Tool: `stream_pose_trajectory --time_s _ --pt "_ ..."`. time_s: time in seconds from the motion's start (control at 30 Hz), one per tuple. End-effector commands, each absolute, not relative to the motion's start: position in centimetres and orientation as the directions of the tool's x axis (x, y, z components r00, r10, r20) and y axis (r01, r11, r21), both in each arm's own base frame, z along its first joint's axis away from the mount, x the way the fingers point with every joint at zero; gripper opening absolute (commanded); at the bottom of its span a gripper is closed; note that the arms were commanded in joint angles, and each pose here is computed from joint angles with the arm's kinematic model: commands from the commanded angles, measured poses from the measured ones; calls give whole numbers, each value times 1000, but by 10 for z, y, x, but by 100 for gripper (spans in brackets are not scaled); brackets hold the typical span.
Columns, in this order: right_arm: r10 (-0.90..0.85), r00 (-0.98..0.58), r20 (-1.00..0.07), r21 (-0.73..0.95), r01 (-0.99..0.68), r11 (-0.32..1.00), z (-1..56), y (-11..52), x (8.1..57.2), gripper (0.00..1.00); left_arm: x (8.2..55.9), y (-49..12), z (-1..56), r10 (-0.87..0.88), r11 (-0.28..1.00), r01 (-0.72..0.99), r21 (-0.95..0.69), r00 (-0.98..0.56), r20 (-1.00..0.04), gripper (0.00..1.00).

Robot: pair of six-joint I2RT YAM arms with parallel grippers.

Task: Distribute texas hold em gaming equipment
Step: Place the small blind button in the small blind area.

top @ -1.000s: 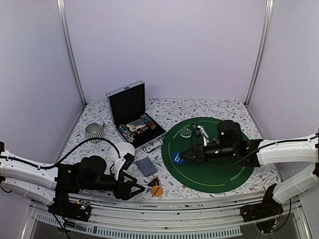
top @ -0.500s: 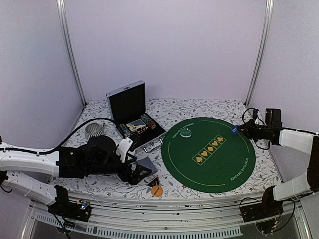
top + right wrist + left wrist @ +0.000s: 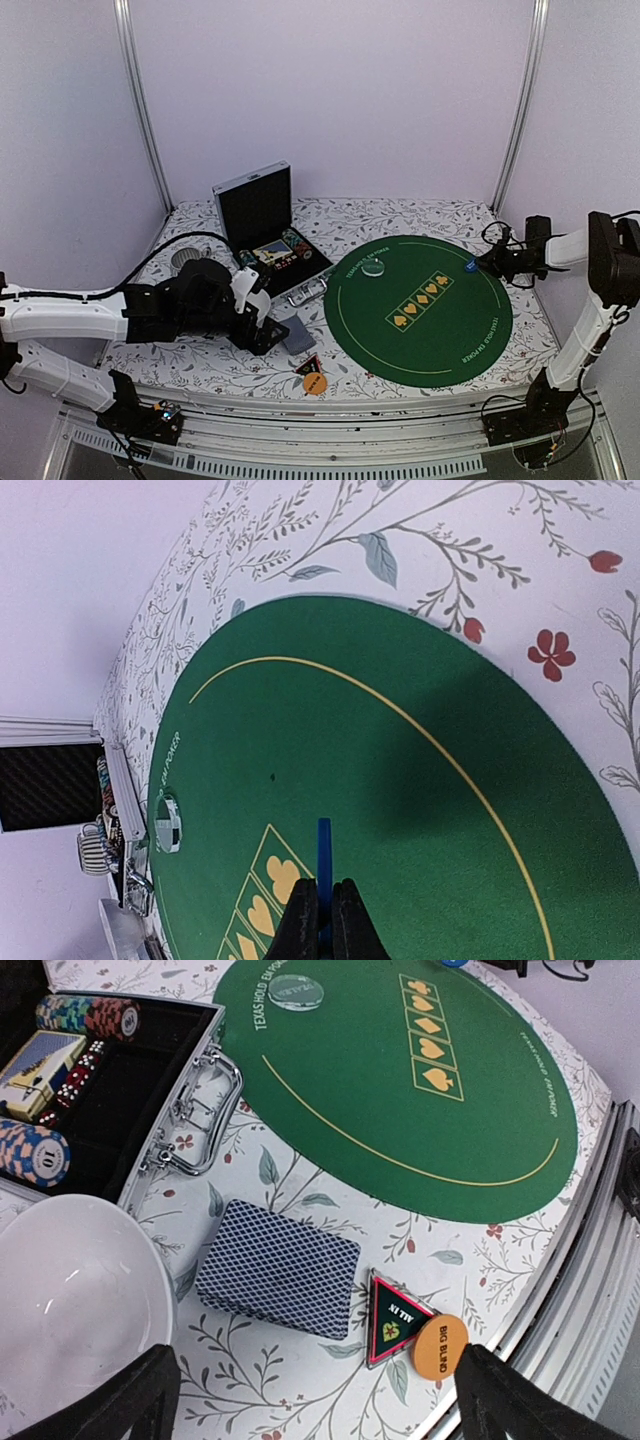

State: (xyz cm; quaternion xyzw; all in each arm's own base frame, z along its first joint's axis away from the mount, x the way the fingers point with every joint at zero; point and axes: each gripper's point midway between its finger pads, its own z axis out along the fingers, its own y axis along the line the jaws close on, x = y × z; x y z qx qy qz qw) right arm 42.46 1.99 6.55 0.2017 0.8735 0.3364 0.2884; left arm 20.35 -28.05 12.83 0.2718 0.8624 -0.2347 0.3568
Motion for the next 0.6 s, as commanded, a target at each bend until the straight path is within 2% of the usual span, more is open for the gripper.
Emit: stream_pose_trajectory --time_s 0.0,0.27,0.47,0.57 --pt "541 -761 -358 713 151 685 55 15 434 2 210 -277 126 323 743 640 -196 -599 -733 98" --pt "529 -791 -309 770 119 627 46 25 450 2 216 -278 121 348 736 651 -185 -597 -723 98" --pt "545 -790 -280 771 154 618 33 22 458 3 217 -276 122 343 740 646 -187 -601 -722 98" --pt "554 -786 -274 759 177 627 30 19 458 14 218 -273 122 336 748 637 -186 -605 -722 98"
